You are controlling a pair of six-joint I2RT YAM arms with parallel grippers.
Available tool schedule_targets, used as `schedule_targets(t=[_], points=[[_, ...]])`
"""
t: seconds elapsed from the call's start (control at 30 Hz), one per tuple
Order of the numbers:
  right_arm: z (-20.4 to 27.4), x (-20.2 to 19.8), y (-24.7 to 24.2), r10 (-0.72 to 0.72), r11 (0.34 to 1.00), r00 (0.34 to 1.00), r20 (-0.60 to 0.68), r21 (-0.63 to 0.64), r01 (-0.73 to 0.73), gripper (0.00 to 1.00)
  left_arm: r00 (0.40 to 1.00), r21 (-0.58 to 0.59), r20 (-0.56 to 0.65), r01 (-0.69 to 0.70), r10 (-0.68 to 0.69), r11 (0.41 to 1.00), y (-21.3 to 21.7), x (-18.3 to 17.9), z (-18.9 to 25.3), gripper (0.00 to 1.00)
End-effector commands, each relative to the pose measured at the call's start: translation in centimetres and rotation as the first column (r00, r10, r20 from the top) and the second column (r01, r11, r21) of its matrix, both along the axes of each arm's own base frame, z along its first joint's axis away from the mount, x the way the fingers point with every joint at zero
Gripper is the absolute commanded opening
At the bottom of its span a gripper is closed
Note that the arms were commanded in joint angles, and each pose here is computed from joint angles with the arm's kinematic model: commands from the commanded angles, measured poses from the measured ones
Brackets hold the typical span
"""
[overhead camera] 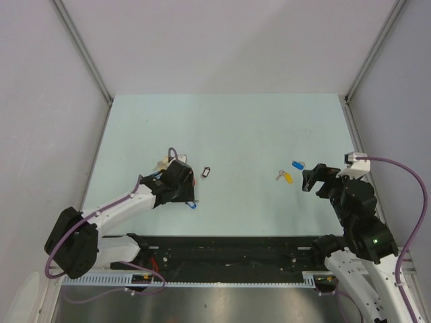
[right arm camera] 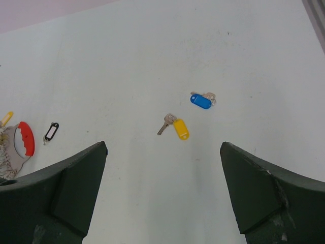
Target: Put the keys on the keyring
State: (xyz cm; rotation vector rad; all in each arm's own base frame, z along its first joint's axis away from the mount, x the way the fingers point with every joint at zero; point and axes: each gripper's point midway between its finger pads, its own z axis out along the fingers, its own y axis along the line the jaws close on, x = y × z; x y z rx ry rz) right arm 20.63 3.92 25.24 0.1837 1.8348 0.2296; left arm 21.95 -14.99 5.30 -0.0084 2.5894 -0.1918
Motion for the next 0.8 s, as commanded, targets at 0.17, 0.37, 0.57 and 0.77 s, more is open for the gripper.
schedule_targets(t=[0.17, 0.37, 0.57, 0.77], points=[[0.2, 0.1, 0.2, 0.01, 1.0, 1.0, 0.009, 0.012, -0.01, 1.0, 0.976, -0.083, 0.105, -0.182, 0.19, 0.98, 0.4, 1.5, 0.1, 0.52], [0.1, 0.1, 0.3, 0.011, 1.0, 1.0, 0.008, 0.011, -0.011, 1.0, 0.971, -0.112, 0.104, -0.206, 0.218, 0.972, 0.5, 1.2, -1.0, 0.56], [-0.1, 0.2, 0.2, 0.006, 1.0, 1.0, 0.002, 0.01, -0.006, 1.0, 0.985, -0.162, 0.053, -0.156, 0.167, 0.974, -1.6, 0.9, -2.7, 0.57], [-0.3, 0.3, 0.3, 0.009, 1.0, 1.0, -0.006, 0.007, -0.009, 1.0, 0.995, -0.203, 0.059, -0.063, 0.077, 0.977, -6.5, 1.8, -2.1, 0.59]])
